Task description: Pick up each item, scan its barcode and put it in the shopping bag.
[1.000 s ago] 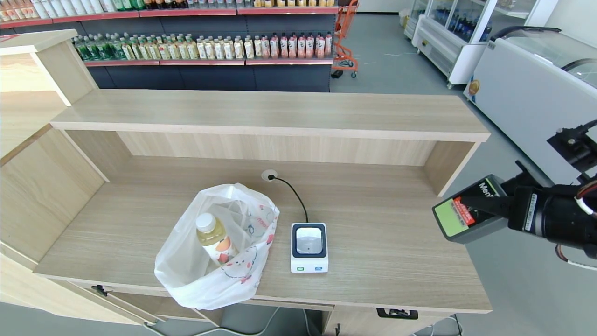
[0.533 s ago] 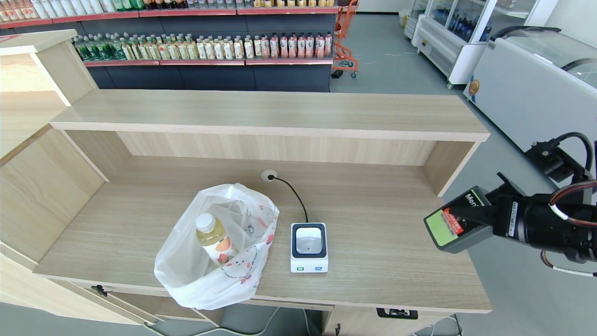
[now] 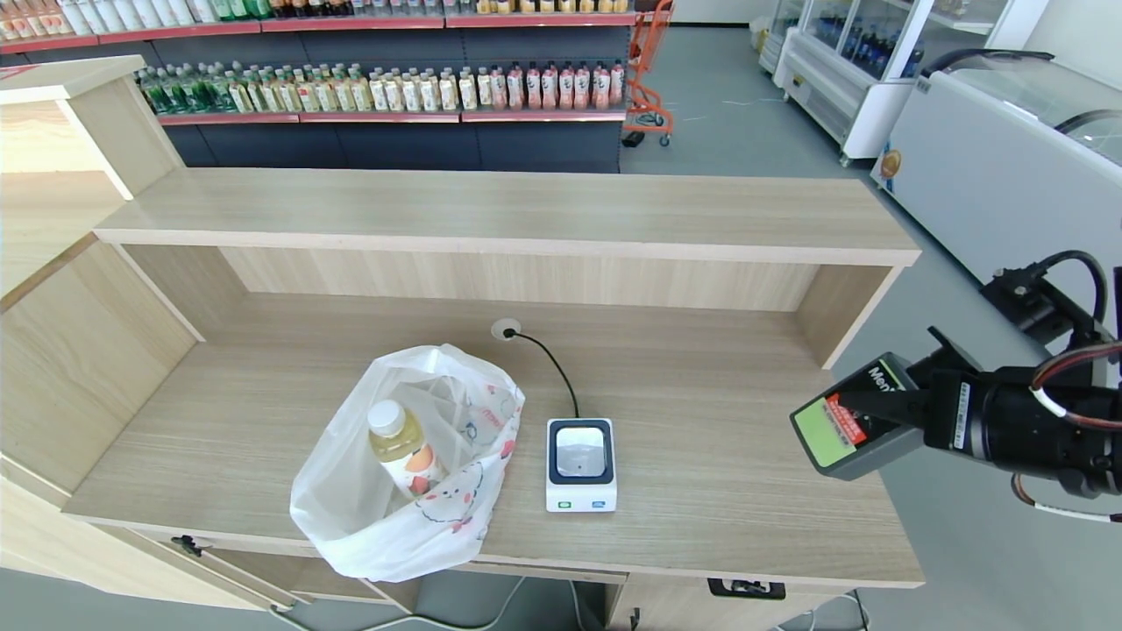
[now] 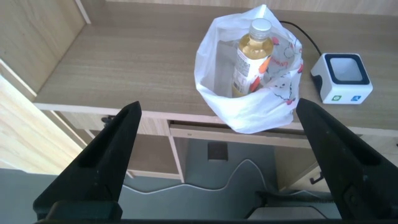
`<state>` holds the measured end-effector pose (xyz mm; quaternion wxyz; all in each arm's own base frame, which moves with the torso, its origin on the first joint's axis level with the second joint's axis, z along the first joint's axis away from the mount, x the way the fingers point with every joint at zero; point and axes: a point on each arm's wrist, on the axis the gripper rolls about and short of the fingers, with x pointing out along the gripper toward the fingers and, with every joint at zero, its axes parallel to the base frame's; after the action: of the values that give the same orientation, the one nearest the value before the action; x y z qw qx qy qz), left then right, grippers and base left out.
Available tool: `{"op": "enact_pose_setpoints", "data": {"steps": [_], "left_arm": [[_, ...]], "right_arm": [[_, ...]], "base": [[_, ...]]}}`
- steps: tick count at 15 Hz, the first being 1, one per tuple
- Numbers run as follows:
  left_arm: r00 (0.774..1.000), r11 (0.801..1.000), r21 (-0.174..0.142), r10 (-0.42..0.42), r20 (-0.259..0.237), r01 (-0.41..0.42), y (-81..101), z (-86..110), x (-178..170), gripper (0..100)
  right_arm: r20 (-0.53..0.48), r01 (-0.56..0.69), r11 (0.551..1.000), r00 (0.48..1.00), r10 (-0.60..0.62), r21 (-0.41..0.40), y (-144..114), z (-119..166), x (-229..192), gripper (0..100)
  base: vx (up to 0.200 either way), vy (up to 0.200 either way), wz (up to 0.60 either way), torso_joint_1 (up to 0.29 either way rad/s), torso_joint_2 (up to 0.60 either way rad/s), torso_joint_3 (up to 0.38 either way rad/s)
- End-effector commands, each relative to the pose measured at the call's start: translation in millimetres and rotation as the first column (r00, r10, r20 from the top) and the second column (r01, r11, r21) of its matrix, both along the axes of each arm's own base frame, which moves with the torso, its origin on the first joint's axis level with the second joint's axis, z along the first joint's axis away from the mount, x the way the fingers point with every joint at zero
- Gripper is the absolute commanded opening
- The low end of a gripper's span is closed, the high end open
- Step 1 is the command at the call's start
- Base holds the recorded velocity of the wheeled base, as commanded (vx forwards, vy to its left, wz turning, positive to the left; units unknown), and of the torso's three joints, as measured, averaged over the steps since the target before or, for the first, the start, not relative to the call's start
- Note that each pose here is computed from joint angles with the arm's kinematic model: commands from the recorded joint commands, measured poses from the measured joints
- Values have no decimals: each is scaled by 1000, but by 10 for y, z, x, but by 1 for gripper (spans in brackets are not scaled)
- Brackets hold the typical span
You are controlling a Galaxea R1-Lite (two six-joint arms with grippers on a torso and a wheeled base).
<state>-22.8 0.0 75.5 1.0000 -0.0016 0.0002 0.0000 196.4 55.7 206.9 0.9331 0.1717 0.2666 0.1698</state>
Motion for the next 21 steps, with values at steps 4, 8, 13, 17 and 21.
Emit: {"op": "enact_pose_setpoints", "data": {"steps": [4, 8, 13, 17, 21], "left_arm": [[1000, 1000, -1, 0, 0, 0, 0, 0, 0, 100], [1000, 1000, 2, 0, 0, 0, 0, 0, 0, 100], [1000, 1000, 0, 0, 0, 0, 0, 0, 0, 100], [1000, 1000, 0, 0, 0, 0, 0, 0, 0, 100], [1000, 1000, 0, 0, 0, 0, 0, 0, 0, 100]], "right_arm": [[-32, -31, 1000, 999, 30, -8, 114, -59, 169, 0], [-75, -35, 999, 997, 34, -19, 184, -214, 346, 0], [-91, -74, 995, 994, 67, -73, 294, -510, 638, 0], [-78, -115, 991, 991, 109, -75, 422, -710, 826, 0], [-83, -168, 984, 983, 163, -59, 550, -787, 891, 0]], "base": [[0, 200, 0, 5, 2, 2], [0, 200, 0, 0, 1, 6], [0, 0, 0, 0, 0, 0], [0, 0, 0, 0, 0, 0], [0, 0, 0, 0, 0, 0]]}}
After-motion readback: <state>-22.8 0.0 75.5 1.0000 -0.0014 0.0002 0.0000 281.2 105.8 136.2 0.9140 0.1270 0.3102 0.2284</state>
